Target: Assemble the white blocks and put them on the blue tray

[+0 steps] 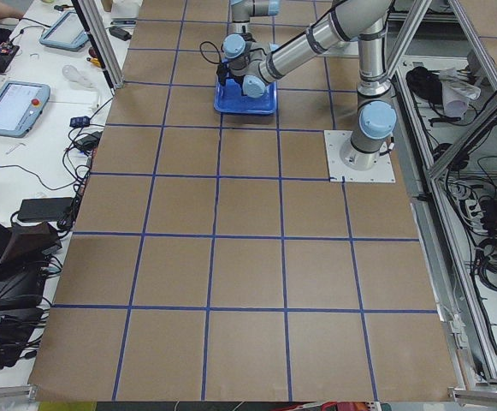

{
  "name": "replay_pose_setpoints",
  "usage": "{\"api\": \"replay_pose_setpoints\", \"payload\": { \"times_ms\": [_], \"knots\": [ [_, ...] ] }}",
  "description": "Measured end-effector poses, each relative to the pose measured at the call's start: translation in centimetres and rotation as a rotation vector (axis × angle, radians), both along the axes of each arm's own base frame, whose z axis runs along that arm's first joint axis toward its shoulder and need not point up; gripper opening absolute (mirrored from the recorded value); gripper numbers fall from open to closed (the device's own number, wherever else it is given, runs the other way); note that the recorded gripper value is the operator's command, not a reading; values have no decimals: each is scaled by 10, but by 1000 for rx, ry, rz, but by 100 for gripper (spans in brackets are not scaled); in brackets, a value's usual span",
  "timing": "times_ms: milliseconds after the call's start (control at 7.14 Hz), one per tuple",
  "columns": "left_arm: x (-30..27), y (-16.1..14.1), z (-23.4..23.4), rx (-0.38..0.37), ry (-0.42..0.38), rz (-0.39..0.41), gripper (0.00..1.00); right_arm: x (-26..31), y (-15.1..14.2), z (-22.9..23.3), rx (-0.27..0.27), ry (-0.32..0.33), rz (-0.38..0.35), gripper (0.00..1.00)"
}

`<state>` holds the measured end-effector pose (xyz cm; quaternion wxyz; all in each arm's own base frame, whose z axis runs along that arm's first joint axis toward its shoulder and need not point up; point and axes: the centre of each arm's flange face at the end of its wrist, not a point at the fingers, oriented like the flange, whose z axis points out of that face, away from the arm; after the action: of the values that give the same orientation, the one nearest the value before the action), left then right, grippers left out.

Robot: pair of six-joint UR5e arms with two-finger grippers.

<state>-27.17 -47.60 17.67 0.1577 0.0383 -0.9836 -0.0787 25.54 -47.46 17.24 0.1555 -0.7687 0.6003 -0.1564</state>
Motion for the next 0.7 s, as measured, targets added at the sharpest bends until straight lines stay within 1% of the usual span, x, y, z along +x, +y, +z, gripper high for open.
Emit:
{"api": "replay_pose_setpoints", "payload": {
  "times_ms": [280,700],
  "knots": [
    [0,-1,0,-2,0,2,0,4,0,-1,10,2,-16,0],
    [0,-1,0,-2,1,-1,0,9,6,-3,21,13,-18,0]
  ]
}}
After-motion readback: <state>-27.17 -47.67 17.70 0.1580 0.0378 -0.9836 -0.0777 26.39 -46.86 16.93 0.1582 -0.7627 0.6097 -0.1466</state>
